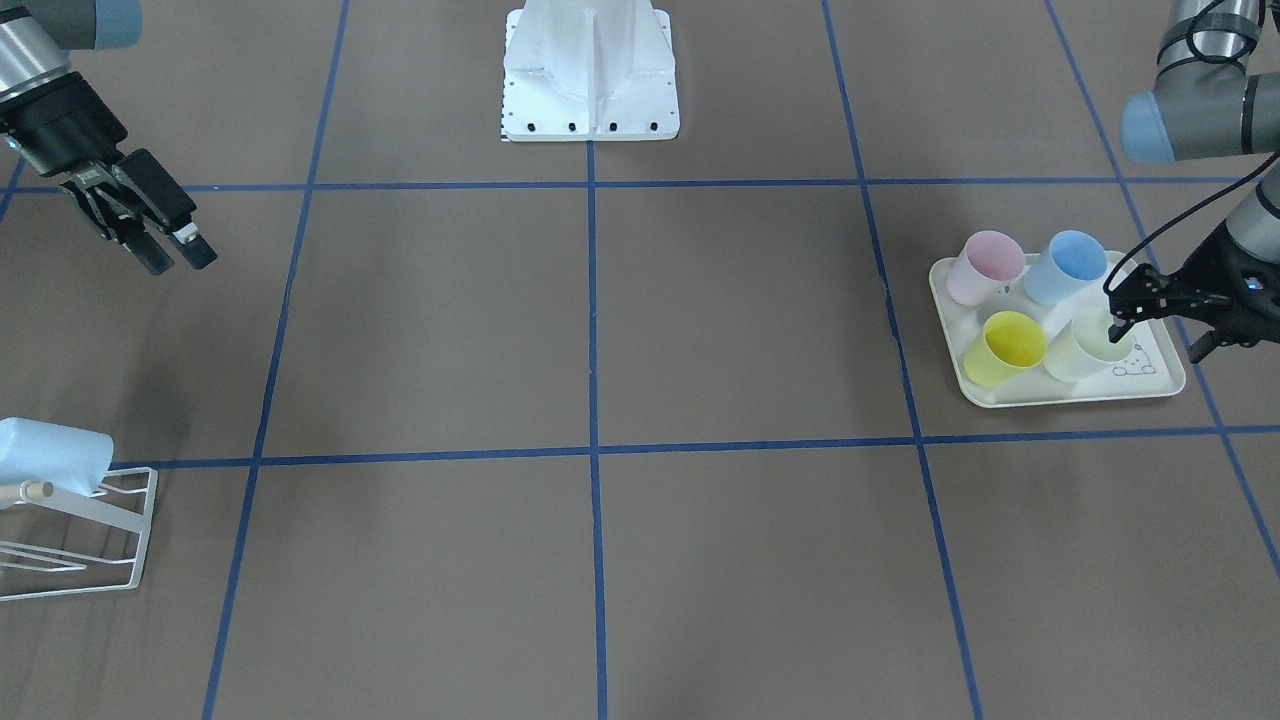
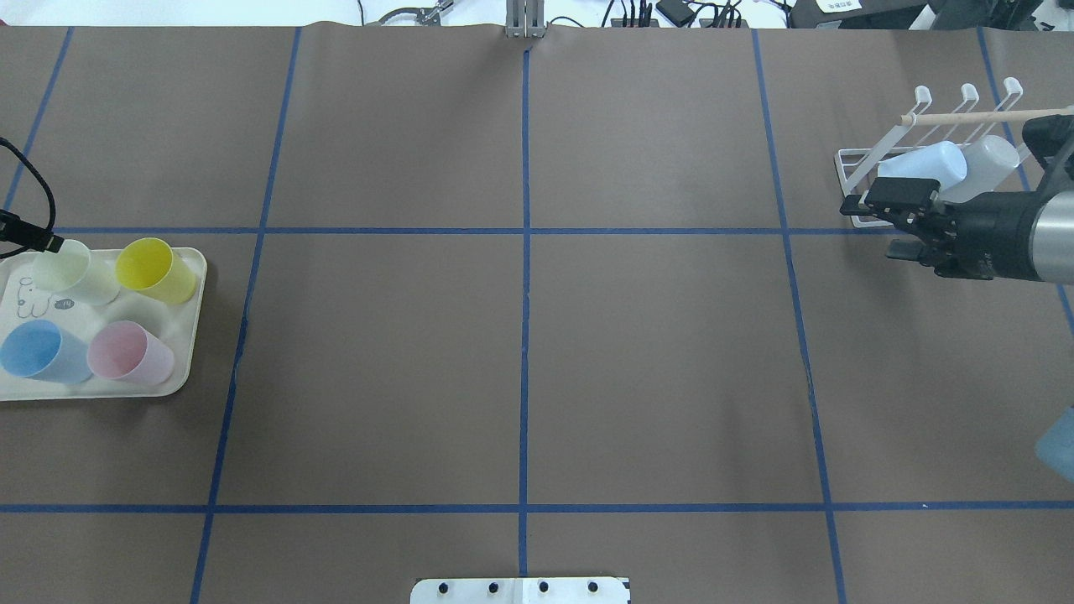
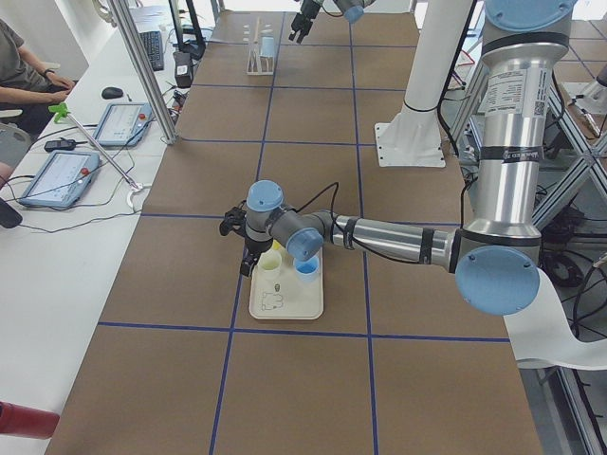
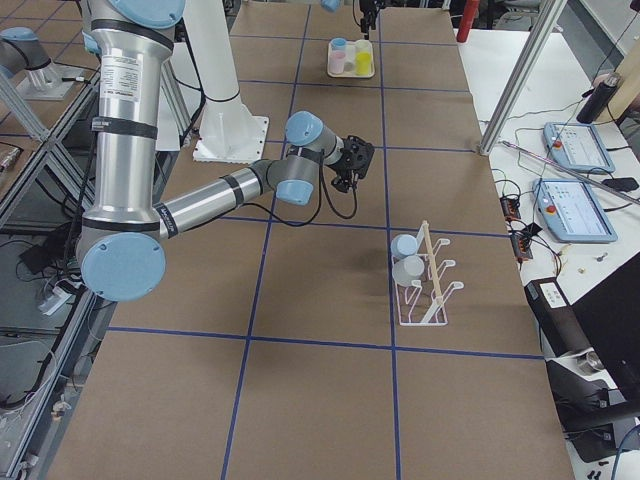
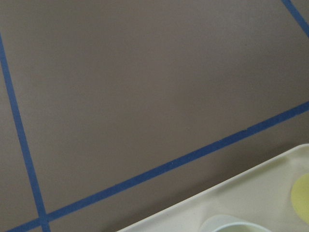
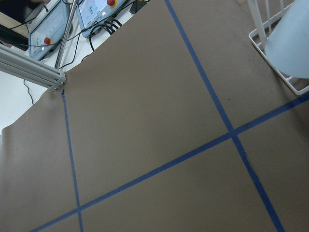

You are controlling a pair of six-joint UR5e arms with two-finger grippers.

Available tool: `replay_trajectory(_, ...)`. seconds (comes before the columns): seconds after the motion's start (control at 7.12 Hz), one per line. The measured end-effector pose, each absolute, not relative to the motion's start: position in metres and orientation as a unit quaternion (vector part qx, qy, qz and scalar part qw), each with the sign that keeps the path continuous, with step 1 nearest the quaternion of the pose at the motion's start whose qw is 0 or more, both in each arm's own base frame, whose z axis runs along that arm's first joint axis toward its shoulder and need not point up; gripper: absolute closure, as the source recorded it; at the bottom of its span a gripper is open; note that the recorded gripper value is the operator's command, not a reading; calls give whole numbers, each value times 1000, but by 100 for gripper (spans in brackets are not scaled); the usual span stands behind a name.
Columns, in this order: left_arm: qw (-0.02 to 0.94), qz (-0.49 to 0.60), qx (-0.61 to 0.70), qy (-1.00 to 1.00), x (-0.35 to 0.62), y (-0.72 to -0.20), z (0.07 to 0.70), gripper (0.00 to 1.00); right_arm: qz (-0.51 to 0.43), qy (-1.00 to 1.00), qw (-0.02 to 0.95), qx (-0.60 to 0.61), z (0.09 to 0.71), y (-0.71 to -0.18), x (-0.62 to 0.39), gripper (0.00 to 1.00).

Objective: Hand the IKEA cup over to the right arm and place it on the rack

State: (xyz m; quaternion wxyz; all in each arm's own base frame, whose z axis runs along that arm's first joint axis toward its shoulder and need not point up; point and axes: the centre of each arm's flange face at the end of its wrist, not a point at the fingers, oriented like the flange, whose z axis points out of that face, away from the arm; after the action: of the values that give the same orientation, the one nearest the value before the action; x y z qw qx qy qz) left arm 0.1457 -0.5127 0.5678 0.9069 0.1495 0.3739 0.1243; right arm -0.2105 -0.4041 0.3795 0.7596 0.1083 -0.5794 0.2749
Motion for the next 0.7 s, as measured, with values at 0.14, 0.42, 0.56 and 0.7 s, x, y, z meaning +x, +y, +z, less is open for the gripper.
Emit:
replay_trajectory(0.14, 908, 113, 136, 380, 146, -511, 567, 7, 274, -580, 760, 107, 380, -404, -213, 0)
replay_trajectory(0.42, 912, 101, 124, 379, 148, -512, 574, 2, 273, -580, 761, 106, 380, -404, -216, 0)
replay_trajectory(0.56, 913, 100, 120, 377, 149, -513, 579, 3, 272, -580, 761, 106, 380, -404, -216, 0)
replay_trajectory(0.7, 914, 100, 116, 376, 151, -513, 584, 4, 272, -580, 761, 106, 380, -404, -217, 0)
